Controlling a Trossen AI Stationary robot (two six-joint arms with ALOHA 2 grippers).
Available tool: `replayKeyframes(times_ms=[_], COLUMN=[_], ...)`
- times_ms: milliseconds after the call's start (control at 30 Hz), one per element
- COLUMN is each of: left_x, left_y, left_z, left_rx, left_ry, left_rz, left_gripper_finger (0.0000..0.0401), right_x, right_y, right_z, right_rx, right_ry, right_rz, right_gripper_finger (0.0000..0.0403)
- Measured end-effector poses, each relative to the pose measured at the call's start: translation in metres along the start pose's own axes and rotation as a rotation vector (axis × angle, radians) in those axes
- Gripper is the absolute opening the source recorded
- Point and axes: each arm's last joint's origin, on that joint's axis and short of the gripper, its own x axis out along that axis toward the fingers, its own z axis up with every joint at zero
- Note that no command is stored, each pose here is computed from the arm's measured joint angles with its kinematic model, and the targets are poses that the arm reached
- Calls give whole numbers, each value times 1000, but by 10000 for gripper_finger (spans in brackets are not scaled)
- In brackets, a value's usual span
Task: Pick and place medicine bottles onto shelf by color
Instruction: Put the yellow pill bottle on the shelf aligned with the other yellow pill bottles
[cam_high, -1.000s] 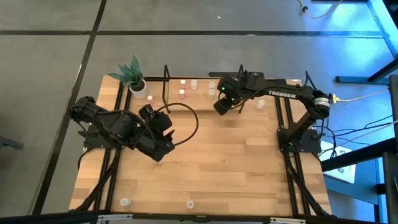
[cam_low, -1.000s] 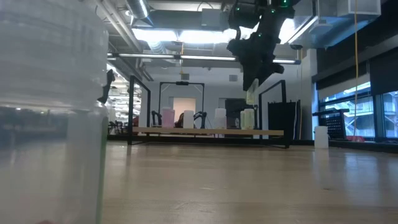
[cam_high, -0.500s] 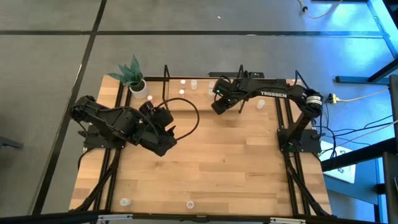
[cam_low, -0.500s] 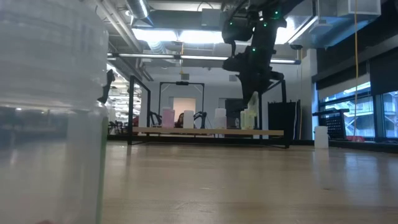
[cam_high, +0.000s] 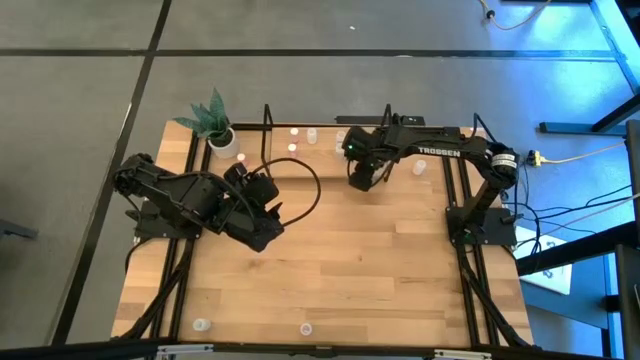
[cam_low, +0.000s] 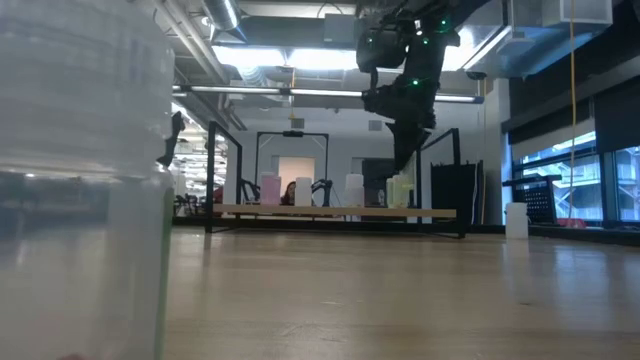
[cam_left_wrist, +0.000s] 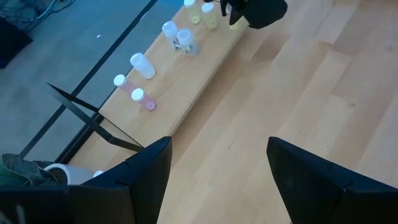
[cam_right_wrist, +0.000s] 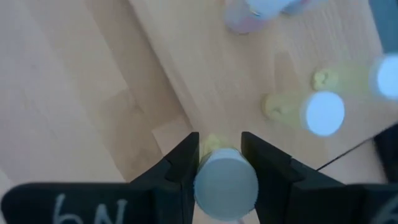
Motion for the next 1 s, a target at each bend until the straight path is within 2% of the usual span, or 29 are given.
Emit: replayKeyframes(times_ms=[100,233,333,733,1000], left_x=[0,0,0,0,0], left_y=[0,0,0,0,0], left_z=[0,0,0,0,0], left_rx=[0,0,-1,-3,-3], left_ry=[0,0,0,14,15], left_rz=[0,0,0,-11,-12], left_gripper_finger=[257,257,257,257,257], right_x=[0,1,1,4,22], right_y=[0,-2,-5,-12,-9], right_z=[0,1,2,2,-11], right_rx=[-133,-288,-351,-364,-341], right_ry=[-2,-24,-39,-47,-11], right_rz=[10,108,165,168,168], right_gripper_finger=[117,117,117,117,117])
